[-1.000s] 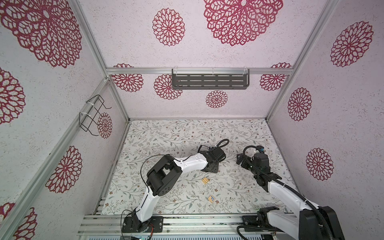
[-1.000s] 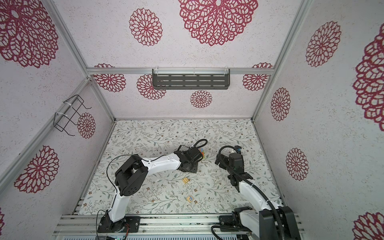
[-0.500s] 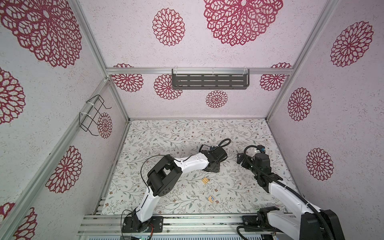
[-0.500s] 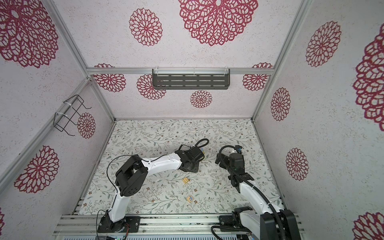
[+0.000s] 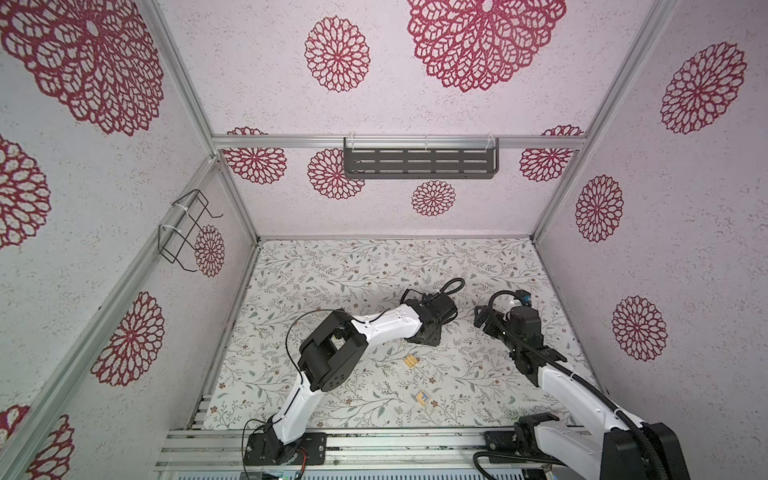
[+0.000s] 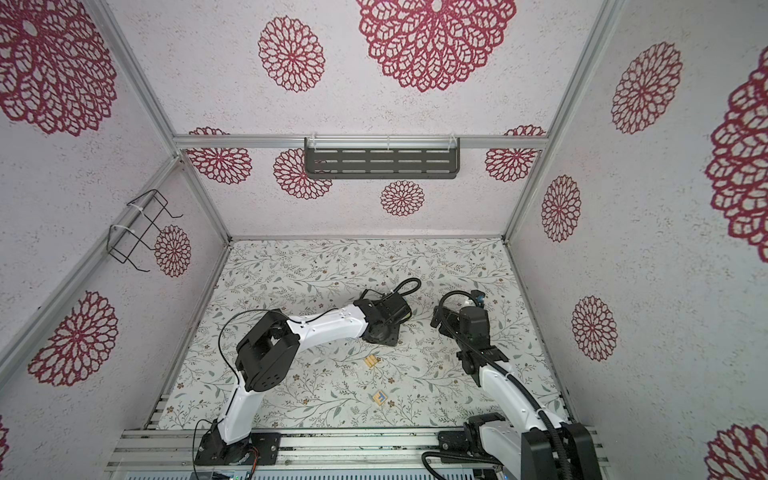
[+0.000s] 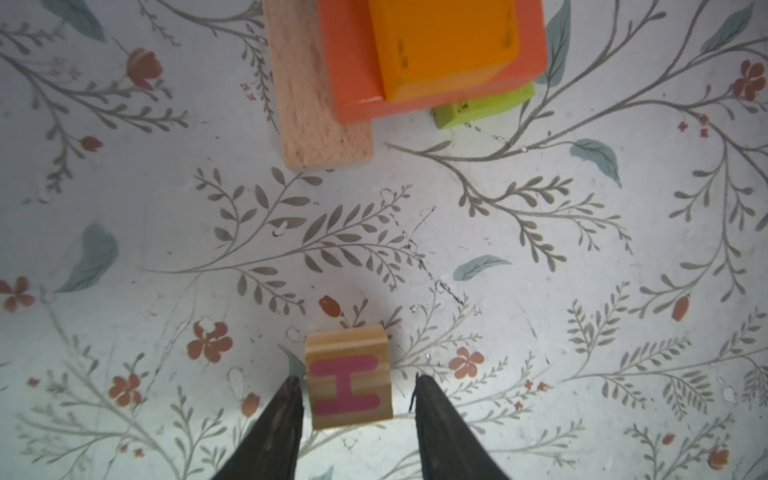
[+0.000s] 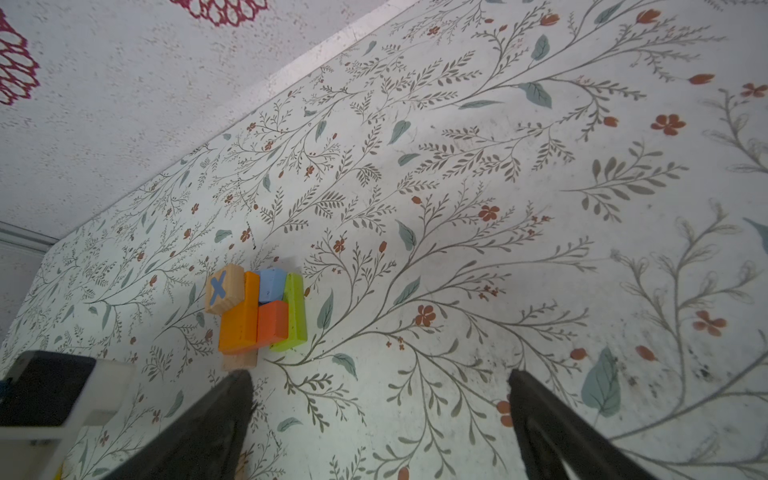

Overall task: Build the wood block tower
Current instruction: 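Close the left gripper on the H letter cube and lift it, then carry the H cube with the left gripper over the stack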

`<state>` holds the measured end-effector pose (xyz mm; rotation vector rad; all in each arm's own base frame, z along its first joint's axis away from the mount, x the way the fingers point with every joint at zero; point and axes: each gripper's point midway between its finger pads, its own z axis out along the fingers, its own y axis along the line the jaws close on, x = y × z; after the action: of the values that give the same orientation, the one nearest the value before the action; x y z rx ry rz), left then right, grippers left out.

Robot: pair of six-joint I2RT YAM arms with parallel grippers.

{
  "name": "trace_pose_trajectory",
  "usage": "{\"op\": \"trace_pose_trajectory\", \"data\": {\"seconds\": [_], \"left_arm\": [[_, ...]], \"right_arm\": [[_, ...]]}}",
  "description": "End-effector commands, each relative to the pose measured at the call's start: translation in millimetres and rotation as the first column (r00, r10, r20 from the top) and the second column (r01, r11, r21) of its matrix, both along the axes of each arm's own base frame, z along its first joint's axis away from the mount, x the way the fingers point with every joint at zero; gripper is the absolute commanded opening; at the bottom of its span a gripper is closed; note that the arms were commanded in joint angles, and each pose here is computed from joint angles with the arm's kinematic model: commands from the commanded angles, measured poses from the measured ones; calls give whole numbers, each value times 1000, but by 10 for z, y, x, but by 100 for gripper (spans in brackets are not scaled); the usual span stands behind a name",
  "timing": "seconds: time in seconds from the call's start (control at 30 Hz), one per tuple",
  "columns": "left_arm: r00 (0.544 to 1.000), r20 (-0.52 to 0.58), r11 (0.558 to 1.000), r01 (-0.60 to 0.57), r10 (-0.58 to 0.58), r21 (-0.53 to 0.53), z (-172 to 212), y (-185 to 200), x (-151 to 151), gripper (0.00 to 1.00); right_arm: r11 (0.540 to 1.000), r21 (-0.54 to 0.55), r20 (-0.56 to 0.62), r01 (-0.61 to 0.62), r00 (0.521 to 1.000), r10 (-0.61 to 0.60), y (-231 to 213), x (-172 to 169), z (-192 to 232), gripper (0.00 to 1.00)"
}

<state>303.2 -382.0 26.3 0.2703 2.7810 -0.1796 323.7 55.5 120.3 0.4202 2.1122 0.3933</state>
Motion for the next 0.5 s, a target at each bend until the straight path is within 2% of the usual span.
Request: {"op": "trace_pose_trajectory", "data": {"seconds": [0.0, 0.47], "left_arm": [[1000, 4, 1000, -6, 6, 17, -32, -25, -1, 46], [1000, 14, 1000, 0, 0, 18, 11, -37, 24, 36]], "right_arm": [[1000, 7, 33, 7, 999, -8, -16, 29, 127, 99], [1000, 6, 30, 9, 1000, -9, -21, 27, 115, 99]]}}
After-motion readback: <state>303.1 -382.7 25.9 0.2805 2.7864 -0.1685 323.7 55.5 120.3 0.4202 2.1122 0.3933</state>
